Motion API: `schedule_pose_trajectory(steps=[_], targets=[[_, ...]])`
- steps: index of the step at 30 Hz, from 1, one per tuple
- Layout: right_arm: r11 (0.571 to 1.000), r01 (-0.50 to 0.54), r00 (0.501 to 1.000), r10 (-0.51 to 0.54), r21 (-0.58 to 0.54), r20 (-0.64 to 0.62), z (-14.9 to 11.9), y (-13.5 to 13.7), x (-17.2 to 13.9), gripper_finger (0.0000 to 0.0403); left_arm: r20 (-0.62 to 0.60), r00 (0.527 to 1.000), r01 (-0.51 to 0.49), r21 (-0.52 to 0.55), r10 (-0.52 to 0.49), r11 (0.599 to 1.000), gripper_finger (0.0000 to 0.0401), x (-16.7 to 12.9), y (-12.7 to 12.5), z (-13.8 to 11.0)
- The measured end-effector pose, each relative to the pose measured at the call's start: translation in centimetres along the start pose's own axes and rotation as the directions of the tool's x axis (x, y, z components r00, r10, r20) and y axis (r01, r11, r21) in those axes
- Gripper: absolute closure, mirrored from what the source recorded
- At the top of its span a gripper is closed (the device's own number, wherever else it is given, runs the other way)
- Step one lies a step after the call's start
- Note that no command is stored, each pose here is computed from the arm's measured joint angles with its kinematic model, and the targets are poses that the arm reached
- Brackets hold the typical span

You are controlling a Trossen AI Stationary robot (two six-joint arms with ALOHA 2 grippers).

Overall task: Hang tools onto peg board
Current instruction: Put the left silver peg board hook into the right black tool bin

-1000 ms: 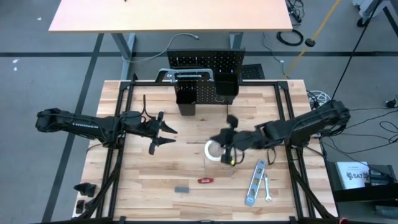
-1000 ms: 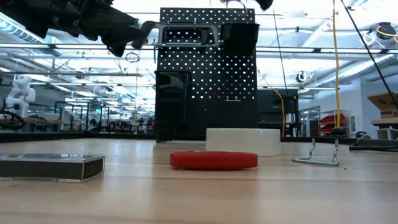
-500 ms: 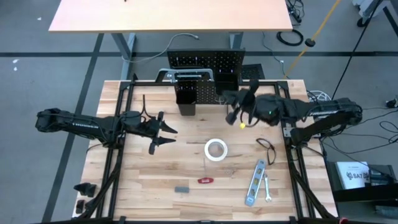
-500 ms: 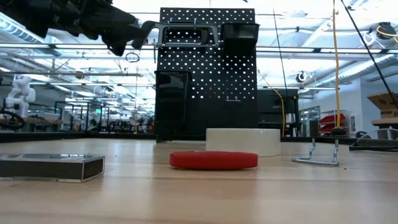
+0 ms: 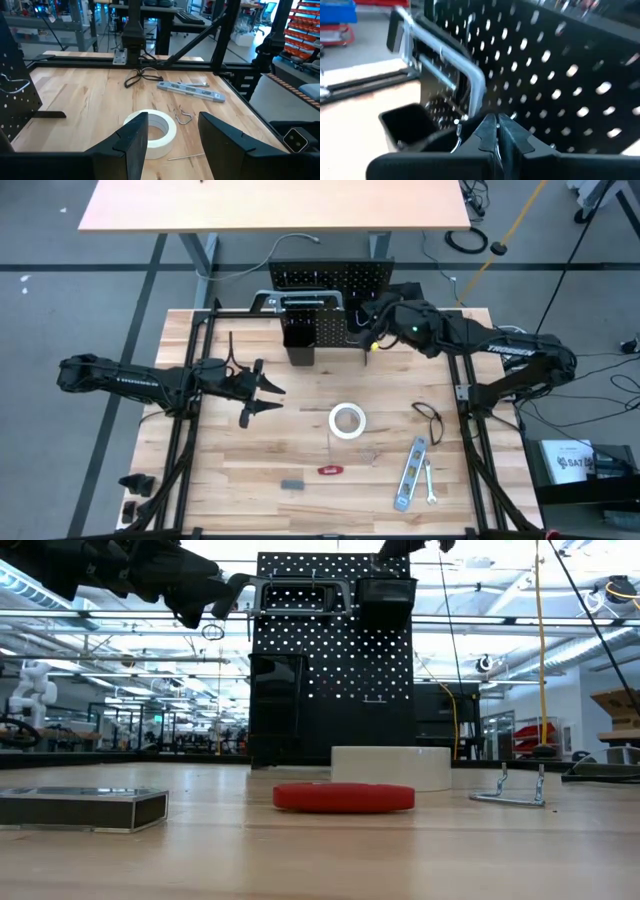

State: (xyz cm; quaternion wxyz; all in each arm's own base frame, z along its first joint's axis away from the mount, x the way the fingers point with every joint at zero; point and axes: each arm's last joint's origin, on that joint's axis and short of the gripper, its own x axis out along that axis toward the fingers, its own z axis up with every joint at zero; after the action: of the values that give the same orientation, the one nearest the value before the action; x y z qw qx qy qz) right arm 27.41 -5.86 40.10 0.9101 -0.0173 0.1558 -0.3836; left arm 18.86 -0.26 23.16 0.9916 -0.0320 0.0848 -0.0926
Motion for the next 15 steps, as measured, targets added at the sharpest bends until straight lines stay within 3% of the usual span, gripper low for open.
schedule_pose_trajectory(steps=[15], targets=[[0.999, 0.011, 0.999, -0.010, 0.035, -0.044, -0.49, -0.42, 0.75, 0.0387, 0.000, 1.000, 0.000, 0.000, 0.000, 1.000, 0.0223, 0.00, 0.00, 0.00]])
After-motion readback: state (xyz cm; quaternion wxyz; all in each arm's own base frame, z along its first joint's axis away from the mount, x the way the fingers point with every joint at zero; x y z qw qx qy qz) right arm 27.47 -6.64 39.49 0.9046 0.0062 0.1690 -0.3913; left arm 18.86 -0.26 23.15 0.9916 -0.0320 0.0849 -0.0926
